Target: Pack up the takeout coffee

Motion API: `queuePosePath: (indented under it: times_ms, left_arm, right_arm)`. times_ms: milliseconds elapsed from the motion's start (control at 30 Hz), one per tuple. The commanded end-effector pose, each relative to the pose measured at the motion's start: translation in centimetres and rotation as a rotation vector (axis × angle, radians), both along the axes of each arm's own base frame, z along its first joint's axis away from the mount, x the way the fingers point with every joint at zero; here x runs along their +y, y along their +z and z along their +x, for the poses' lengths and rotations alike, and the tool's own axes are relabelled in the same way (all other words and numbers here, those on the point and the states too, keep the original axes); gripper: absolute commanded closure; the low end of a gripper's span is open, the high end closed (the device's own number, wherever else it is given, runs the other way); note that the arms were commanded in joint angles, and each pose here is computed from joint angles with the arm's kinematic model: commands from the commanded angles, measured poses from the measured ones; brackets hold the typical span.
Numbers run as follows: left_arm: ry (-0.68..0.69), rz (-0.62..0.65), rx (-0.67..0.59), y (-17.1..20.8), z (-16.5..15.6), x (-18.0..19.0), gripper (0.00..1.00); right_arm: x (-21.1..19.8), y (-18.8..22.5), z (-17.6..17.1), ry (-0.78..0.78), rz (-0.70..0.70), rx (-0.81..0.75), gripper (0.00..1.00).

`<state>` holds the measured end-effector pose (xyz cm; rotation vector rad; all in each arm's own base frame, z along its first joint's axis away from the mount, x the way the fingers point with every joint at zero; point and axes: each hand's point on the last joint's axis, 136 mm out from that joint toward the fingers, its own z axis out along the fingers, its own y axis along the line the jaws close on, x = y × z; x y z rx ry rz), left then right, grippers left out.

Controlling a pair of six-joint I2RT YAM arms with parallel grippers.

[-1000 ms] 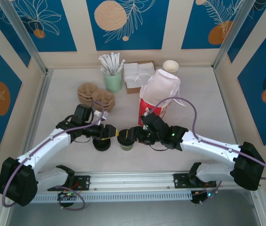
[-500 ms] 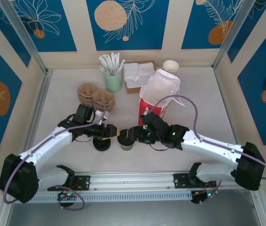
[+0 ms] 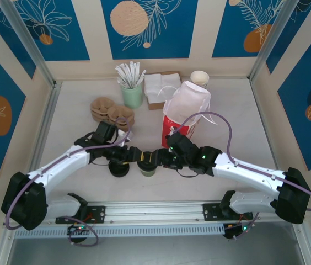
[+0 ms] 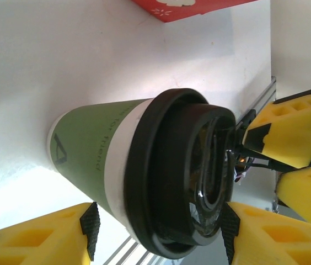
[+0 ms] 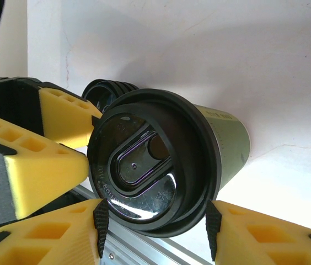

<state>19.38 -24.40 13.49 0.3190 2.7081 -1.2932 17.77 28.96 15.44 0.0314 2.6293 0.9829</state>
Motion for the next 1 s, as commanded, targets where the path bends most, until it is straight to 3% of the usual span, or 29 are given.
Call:
queuePosePath:
  times_ms: [0, 733, 967]
  left_arm:
    - [-0.020, 0.022, -0.033, 0.3, 0.1, -0.1, 0.39]
    - [-0.034, 0.060, 0.005, -1.9, -0.7, 0.4, 0.46]
    - [-0.038, 0.068, 0.014, -2.4, -0.8, 0.5, 0.48]
  right_arm:
    - [-0.2, -0.7, 0.3, 0.001, -0.021, -0.009, 0.47]
    - [-0.2, -2.3, 0.6, -0.003, -0.061, 0.019, 0.48]
    - [-0.3, -2.6, 0.6, 0.004, -0.079, 0.016, 0.57]
